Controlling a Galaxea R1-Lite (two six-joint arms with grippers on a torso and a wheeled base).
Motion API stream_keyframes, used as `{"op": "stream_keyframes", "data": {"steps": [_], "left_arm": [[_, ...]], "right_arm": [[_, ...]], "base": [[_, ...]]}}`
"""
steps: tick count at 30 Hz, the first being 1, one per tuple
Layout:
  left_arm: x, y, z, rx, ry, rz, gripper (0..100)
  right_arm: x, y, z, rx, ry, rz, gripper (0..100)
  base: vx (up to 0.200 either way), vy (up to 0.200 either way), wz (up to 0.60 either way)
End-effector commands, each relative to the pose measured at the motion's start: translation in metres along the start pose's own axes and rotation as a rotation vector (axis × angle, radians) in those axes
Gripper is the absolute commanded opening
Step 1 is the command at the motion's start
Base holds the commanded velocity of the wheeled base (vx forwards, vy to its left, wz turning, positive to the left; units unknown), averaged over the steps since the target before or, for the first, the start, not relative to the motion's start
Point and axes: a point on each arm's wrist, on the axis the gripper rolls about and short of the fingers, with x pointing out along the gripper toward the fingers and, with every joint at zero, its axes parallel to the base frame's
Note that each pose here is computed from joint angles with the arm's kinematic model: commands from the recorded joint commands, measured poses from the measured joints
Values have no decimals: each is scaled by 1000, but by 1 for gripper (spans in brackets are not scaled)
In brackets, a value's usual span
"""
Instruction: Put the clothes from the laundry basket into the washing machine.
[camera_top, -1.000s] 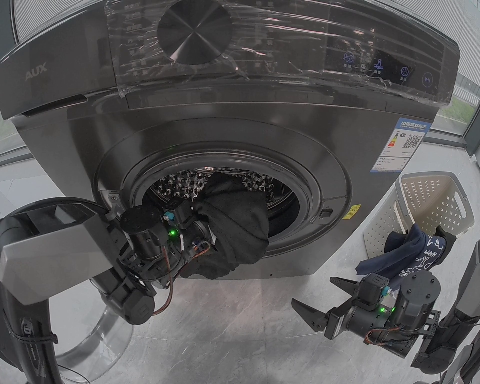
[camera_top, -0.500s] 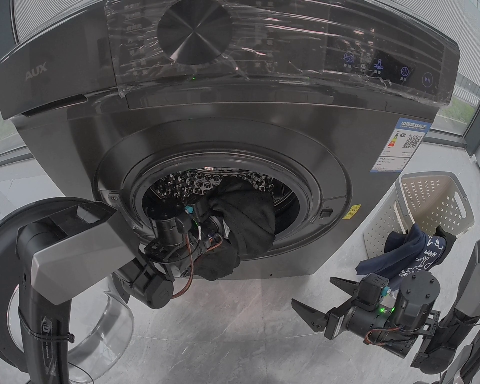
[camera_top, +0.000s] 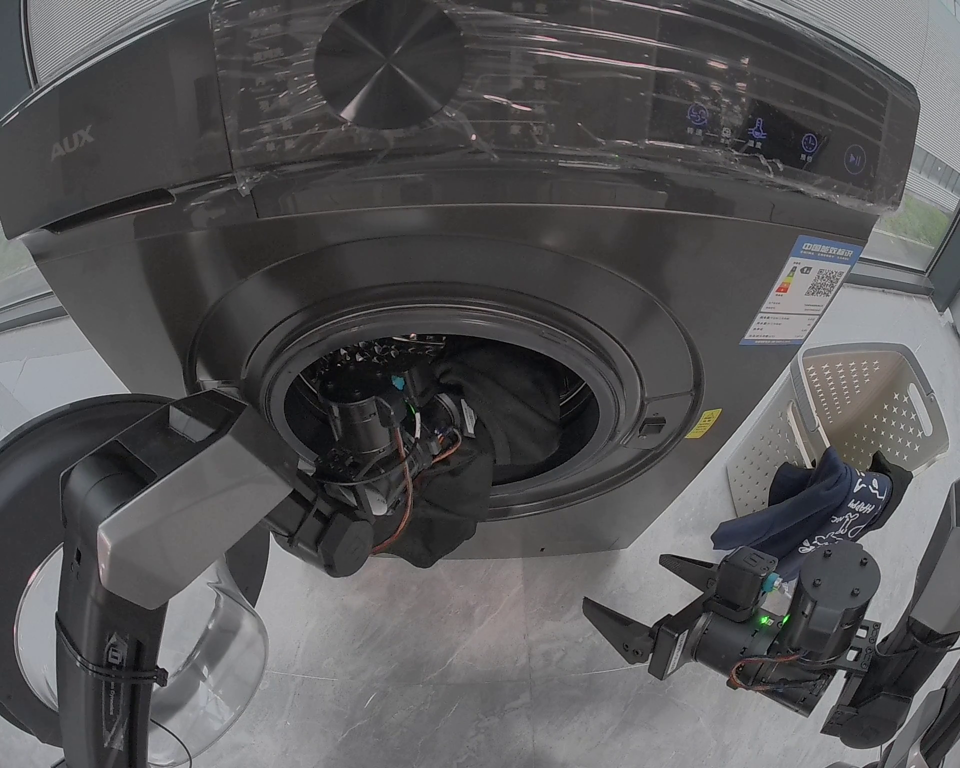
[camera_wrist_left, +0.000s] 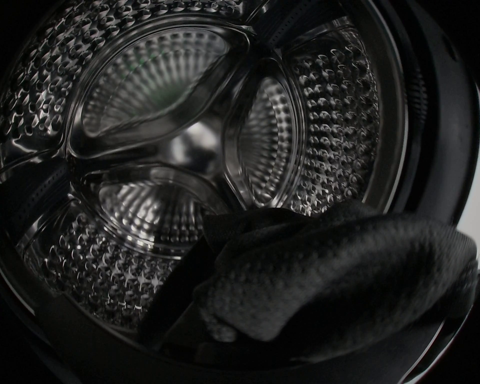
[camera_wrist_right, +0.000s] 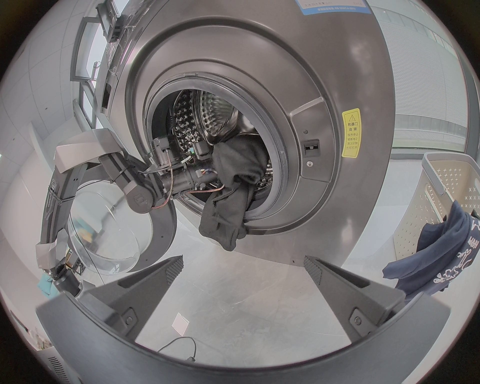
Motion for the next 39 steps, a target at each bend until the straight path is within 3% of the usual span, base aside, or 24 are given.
{"op": "stream_keyframes", "data": {"steps": [1,6,16,17,21,25,28,39], "left_arm": [[28,4,16,-3,-86,45,0],[39,10,30,-18,-110,97,0],[40,16,27,-20,-96,148,0],[39,17,24,-18,-80,150,100],[34,18,21,-22,-45,155,100],[15,16,11,-28,103,170,100],[9,17,6,-26,158,176,100],[-4,19,-19,-17,280,178,100]], "right_arm": [[0,0,-1,-1,3,-1,100],[0,0,-1,-1,3,-1,100],[1,0,-1,-1,5,-1,100],[2,0,-3,-2,11,-3,100],[3,0,-3,-3,15,-2,100],[3,0,-3,-3,13,-1,100],[3,0,-3,-3,13,-1,100],[5,0,-6,-3,24,-2,100]], "base": [[0,0,0],[0,0,0],[0,0,0],[0,0,0],[0,0,0],[0,0,0],[0,0,0],[0,0,0]]}}
